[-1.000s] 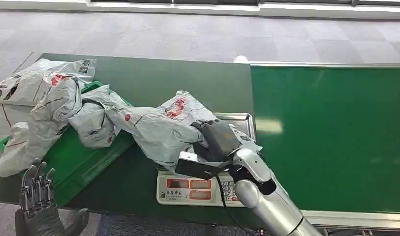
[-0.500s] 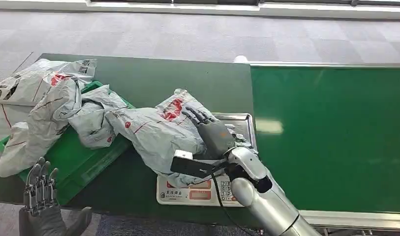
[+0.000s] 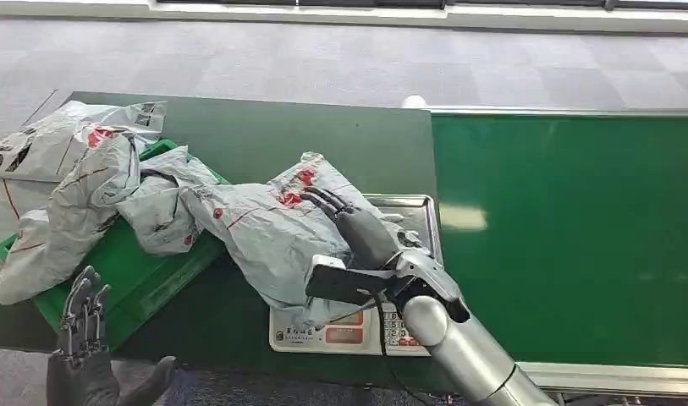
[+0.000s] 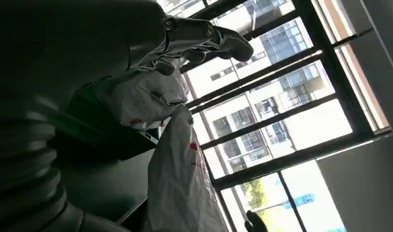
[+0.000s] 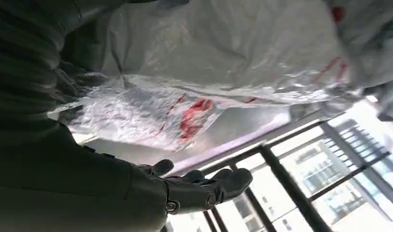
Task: Moved the parcel from conveyor to table for the left to box.
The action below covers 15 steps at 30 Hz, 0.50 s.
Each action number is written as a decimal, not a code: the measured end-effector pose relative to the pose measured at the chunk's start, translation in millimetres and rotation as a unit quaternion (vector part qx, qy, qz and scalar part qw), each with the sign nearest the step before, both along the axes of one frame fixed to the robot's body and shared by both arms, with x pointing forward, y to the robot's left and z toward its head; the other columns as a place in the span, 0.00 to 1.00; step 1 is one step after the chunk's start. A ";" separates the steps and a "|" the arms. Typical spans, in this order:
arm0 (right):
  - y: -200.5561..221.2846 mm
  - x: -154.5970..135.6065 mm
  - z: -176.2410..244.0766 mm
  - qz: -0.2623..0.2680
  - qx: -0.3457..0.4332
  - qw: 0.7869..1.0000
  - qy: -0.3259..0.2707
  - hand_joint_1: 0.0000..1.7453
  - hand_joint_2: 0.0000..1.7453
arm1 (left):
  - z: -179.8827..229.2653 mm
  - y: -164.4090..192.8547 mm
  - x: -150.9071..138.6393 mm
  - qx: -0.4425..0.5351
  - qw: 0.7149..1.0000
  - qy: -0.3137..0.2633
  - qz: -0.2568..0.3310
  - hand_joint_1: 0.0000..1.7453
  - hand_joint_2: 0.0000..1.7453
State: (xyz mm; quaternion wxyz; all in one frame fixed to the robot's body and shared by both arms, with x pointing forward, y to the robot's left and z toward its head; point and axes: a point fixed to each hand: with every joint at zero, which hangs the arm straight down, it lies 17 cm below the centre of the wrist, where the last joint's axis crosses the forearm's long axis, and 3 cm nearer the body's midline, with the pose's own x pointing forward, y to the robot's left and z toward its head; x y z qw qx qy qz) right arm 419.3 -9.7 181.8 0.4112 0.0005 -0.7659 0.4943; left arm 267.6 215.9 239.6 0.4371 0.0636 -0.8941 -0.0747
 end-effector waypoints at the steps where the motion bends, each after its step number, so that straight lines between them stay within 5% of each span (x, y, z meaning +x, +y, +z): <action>1: 0.0 -5.4 6.0 0.016 0.037 0.999 0.019 0.00 1.00 | 1.8 -0.7 4.4 0.020 1.000 -0.003 0.003 0.00 1.00; 9: -19.5 -17.2 27.2 0.047 0.170 0.981 0.082 0.00 1.00 | 15.6 0.4 20.1 0.081 0.996 -0.027 0.011 0.00 1.00; 11: -35.3 -23.5 45.5 0.072 0.273 0.950 0.133 0.00 1.00 | 19.0 -0.6 30.4 0.105 0.994 -0.029 0.013 0.00 1.00; 15: -85.9 -40.8 92.8 0.175 0.482 0.825 0.239 0.00 1.00 | 42.5 -8.0 72.3 0.115 0.993 -0.036 0.003 0.00 1.00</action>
